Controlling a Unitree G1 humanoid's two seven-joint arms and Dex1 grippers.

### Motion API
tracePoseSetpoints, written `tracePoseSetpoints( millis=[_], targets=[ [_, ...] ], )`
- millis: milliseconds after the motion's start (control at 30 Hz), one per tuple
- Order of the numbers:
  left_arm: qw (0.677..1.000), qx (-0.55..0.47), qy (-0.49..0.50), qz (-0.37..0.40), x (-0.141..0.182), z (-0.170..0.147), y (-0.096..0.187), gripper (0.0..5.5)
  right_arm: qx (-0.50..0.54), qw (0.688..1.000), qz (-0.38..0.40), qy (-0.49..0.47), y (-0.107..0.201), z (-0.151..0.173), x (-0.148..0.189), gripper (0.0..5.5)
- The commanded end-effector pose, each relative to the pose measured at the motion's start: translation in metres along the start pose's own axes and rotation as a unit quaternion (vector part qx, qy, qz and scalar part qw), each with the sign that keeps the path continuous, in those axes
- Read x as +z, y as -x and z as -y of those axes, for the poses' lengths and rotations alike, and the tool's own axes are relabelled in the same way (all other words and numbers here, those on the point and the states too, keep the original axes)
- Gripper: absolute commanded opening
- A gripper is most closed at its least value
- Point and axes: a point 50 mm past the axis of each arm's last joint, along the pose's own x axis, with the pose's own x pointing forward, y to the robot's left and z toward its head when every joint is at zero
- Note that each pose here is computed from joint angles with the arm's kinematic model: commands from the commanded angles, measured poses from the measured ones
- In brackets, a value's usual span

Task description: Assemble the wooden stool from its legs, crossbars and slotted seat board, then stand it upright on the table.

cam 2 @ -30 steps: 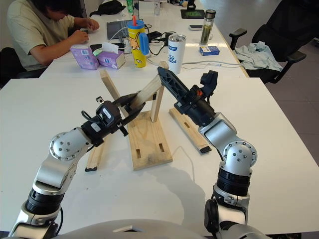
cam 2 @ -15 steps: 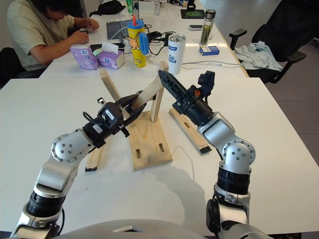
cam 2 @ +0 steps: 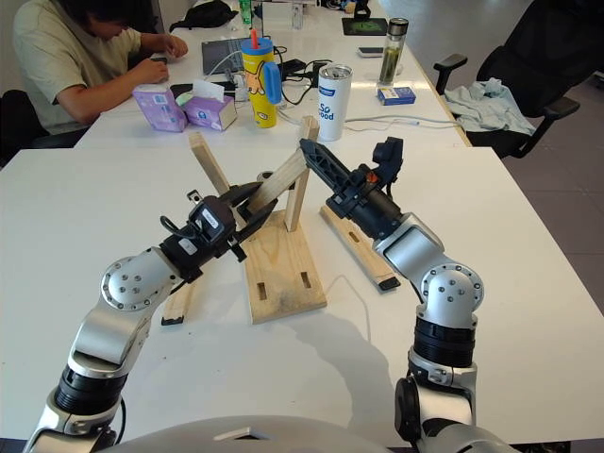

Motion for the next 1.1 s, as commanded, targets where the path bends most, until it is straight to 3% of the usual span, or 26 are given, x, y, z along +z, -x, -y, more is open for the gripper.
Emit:
tracePoseSetpoints(
  millis=[33, 167, 300, 433, 733, 1100],
  targets=[
    [0.998, 0.025, 0.052, 0.023, 0.005, -0.006, 0.004, 2.59, -0.044, 0.999, -0.013, 0.029, 0.011, 0.012, 0.001, 0.46],
    [0.996, 0.031, 0.087, 0.012, -0.003, -0.004, 0.010, 3.10, -0.123, 0.985, -0.045, 0.108, 0.033, 0.033, 0.015, 0.46],
    [0.994, 0.049, 0.102, 0.002, -0.010, -0.005, 0.015, 3.10, -0.199, 0.957, -0.071, 0.200, 0.059, 0.051, 0.045, 0.46],
    [0.993, 0.067, 0.100, -0.010, -0.017, -0.006, 0.014, 3.10, -0.249, 0.934, -0.076, 0.244, 0.067, 0.070, 0.066, 0.46],
    [0.993, 0.056, 0.103, -0.009, -0.021, -0.001, 0.008, 3.10, -0.258, 0.928, -0.087, 0.254, 0.064, 0.094, 0.050, 0.46],
    [0.994, 0.053, 0.095, -0.015, -0.021, -0.004, 0.009, 3.10, -0.262, 0.920, -0.112, 0.268, 0.067, 0.100, 0.039, 0.46]
  ],
)
